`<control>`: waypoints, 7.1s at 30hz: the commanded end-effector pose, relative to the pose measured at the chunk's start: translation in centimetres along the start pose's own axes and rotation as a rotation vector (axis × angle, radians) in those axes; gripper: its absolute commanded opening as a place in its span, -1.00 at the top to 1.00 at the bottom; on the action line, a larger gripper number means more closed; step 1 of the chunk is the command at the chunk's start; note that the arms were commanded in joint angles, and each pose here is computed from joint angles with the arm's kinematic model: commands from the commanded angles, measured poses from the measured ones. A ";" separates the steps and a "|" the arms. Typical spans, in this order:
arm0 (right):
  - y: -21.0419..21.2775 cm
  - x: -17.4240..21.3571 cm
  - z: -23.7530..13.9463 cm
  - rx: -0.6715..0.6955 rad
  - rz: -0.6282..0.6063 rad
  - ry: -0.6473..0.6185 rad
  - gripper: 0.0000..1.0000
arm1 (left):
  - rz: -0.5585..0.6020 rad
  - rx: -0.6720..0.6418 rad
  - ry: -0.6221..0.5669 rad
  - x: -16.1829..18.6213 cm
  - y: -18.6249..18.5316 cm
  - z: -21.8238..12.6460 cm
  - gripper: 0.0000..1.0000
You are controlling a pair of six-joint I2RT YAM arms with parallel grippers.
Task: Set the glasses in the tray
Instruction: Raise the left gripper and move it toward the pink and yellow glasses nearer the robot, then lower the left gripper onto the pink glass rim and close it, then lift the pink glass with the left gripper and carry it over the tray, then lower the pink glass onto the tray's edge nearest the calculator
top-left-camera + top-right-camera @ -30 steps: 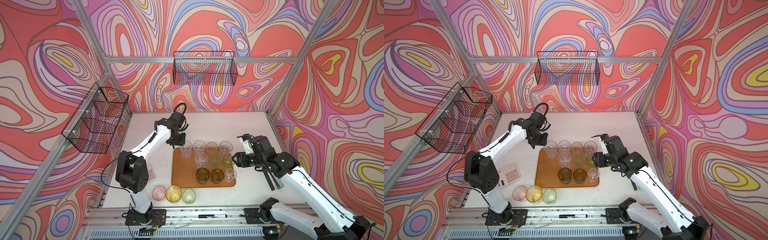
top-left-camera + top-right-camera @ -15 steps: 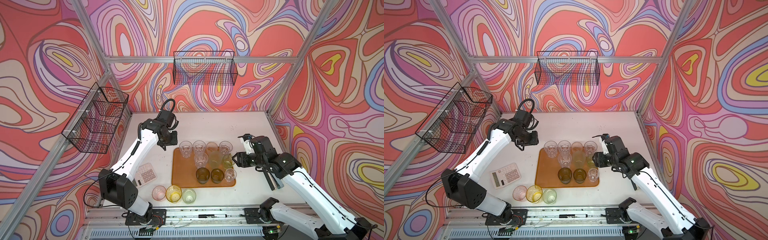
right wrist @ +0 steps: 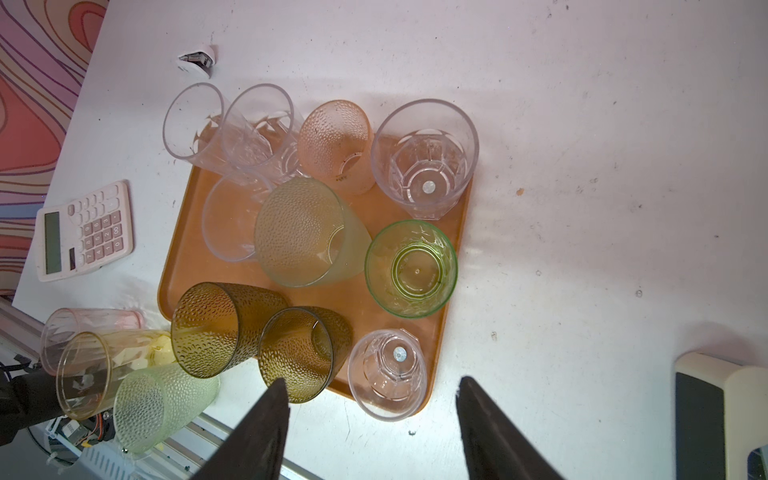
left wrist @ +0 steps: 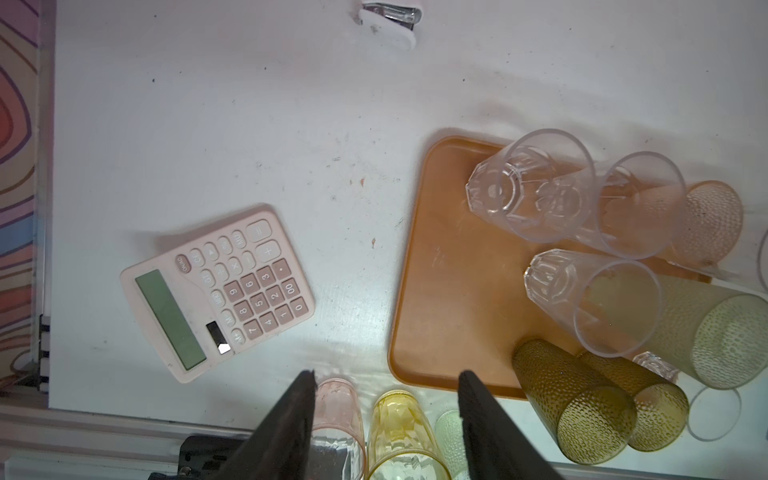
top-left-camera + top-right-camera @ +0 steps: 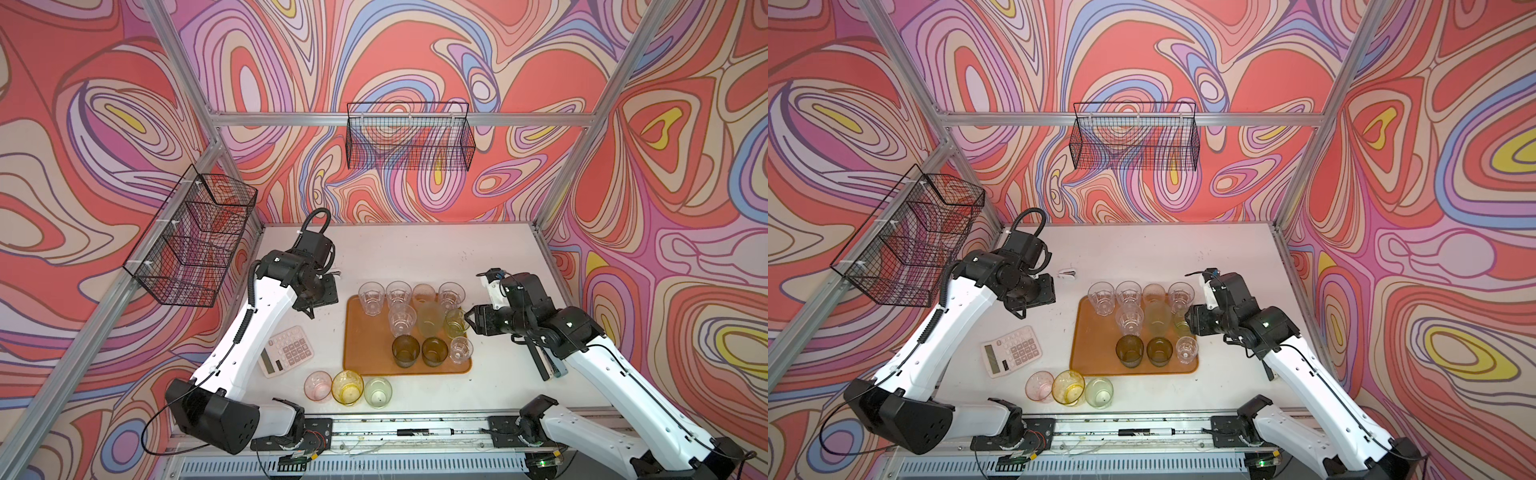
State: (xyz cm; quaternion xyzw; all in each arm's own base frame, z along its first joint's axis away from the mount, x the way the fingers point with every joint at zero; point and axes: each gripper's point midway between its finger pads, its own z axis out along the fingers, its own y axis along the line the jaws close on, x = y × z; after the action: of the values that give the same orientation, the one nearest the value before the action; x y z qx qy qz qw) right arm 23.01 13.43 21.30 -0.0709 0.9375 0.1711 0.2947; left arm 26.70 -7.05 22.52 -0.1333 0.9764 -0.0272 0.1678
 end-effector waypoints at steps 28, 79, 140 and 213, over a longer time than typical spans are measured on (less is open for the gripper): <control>0.2 0.4 0.6 -0.026 -0.004 0.000 -0.34 | -0.300 -0.132 0.392 15.5 7.5 0.7 0.00; -0.1 0.4 0.7 -0.023 -0.020 -0.038 -0.34 | -0.615 -0.249 0.509 22.2 9.5 6.4 0.37; 0.3 0.0 -0.4 -0.048 -0.030 -0.085 -0.35 | -0.594 -0.284 0.340 16.4 9.9 5.2 1.00; 3.7 -1.4 -1.8 -0.226 -0.159 -0.161 -0.36 | 0.151 -0.031 0.352 5.5 -8.1 9.2 1.00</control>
State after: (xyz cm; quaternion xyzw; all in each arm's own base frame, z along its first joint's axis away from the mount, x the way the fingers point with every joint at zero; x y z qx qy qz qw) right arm 22.18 16.16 24.45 -0.1561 0.8819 0.2553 0.3643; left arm 26.47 -16.15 13.29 -0.0635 0.9976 -0.0252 -0.0084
